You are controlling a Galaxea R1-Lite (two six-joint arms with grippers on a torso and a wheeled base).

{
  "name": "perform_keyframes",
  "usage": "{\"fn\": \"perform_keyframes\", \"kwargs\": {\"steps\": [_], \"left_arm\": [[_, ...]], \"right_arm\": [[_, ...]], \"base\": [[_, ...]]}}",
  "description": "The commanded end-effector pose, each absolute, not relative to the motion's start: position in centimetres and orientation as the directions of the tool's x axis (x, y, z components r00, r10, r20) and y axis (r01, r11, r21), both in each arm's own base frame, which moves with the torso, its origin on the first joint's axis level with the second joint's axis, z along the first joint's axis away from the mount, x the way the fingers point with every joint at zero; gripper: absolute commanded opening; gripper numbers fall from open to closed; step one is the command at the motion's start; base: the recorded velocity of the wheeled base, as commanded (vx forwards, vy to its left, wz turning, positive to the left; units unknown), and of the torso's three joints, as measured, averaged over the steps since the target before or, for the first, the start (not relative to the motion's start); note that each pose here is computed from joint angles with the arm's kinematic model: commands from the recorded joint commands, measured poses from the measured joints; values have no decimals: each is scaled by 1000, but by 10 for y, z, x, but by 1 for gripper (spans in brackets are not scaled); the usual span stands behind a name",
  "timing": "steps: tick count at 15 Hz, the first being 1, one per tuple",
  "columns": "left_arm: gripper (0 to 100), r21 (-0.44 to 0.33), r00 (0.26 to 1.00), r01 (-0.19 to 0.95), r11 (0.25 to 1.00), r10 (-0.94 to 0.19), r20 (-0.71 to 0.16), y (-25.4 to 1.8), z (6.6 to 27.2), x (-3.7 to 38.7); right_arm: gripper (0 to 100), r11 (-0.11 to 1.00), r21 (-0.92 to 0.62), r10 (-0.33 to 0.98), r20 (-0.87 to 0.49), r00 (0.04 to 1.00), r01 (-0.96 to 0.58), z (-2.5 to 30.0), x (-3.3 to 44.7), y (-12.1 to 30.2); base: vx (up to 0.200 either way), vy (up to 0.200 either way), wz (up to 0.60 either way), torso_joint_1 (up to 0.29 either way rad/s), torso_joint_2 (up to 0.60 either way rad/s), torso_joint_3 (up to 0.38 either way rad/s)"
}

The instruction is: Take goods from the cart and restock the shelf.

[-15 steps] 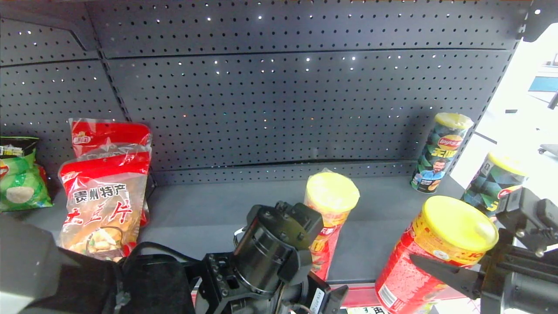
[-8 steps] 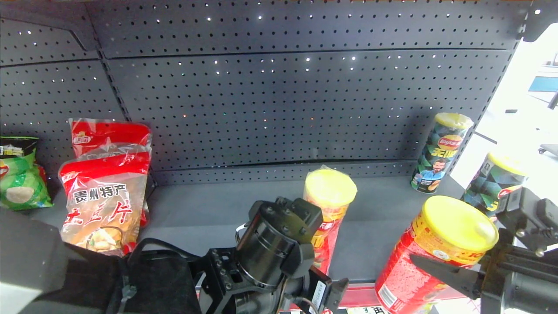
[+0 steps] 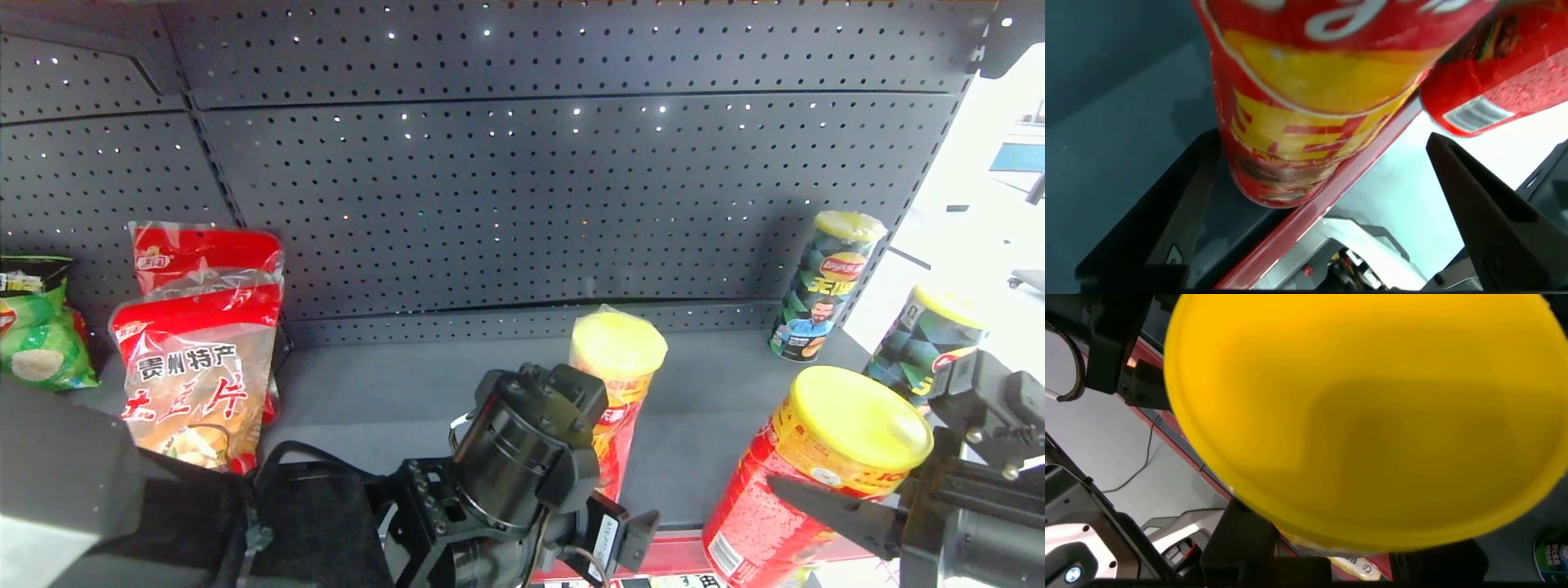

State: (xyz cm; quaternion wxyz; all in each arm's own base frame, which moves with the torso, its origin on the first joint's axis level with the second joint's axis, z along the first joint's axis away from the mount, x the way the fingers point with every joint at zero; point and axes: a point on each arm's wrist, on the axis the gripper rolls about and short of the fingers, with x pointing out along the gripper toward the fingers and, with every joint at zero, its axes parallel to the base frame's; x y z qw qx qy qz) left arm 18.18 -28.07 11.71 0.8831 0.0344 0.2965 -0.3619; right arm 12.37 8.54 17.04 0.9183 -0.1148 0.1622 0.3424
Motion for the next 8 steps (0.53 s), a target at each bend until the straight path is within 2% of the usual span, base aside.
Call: {"fn": "perform_keyframes", "kwargs": {"steps": [1,8], "left_arm": [[100,-157,562,660,735,-621,-546,-283,117,182],[100,-175,554,657,734,-626,-548,-288,117,172]], "right_arm": [[0,739,-100,592,-377,712,-667,170,124,86],[0,738,-100,593,-377,712,-668,171,124,86]], "base": [[0,0,0,0,0,0],[0,0,0,0,0,0]]}}
